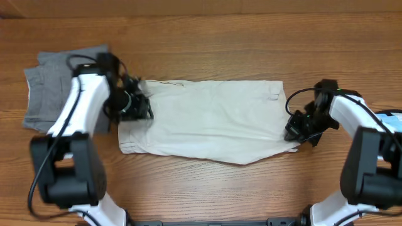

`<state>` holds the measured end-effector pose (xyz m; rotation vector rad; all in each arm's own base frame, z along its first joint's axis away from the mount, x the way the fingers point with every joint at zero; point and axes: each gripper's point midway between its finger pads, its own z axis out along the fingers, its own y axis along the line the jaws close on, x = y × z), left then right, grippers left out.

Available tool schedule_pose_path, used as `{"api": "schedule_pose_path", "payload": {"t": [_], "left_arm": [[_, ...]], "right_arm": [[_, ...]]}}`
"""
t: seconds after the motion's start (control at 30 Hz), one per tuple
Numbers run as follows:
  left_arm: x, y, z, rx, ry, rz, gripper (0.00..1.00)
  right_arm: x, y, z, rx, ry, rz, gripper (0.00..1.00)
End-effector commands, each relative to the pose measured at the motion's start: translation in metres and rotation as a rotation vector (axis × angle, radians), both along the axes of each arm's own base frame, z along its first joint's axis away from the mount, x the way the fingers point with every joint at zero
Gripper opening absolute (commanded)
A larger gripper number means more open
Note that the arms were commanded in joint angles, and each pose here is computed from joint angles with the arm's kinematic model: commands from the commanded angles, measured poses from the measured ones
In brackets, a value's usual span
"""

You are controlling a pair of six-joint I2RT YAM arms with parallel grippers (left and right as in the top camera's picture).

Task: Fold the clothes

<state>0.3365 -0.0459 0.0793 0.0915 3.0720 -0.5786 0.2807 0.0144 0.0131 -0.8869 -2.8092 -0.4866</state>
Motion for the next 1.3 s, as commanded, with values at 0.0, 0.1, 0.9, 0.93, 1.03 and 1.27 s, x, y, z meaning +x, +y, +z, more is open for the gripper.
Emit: {"api": "schedule_pose_path", "payload": {"t": [0.0, 0.1, 0.9, 0.93, 1.03, 1.27], "left_arm": [[0.021, -0.033, 0.046, -0.173, -0.176, -0.044, 0.59], [0.036, -0.056, 0.052, -0.239, -0.254, -0.092, 0.49], [0.046, -0.059, -0.064, -0.021, -0.105, -0.107, 0.16], [0.044, -0.051, -0.065, 0.0, -0.09, -0.095, 0.16], [0.037, -0.023, -0.069, 0.061, -0.043, -0.051, 0.18], [0.035, 0.012, -0.061, -0.005, -0.032, 0.001, 0.07]], "right_arm": [[0.039, 0.041, 0.062, 0.191, -0.35, 0.2, 0.04], [0.058, 0.086, 0.096, 0.375, -0.521, 0.28, 0.04], [0.126, 0.167, -0.016, 0.295, -0.389, -0.045, 0.04], [0.13, 0.153, -0.018, 0.283, -0.382, -0.089, 0.04], [0.136, 0.104, -0.023, 0.25, -0.345, -0.208, 0.04], [0.114, 0.027, -0.036, 0.178, -0.276, -0.24, 0.04]]}}
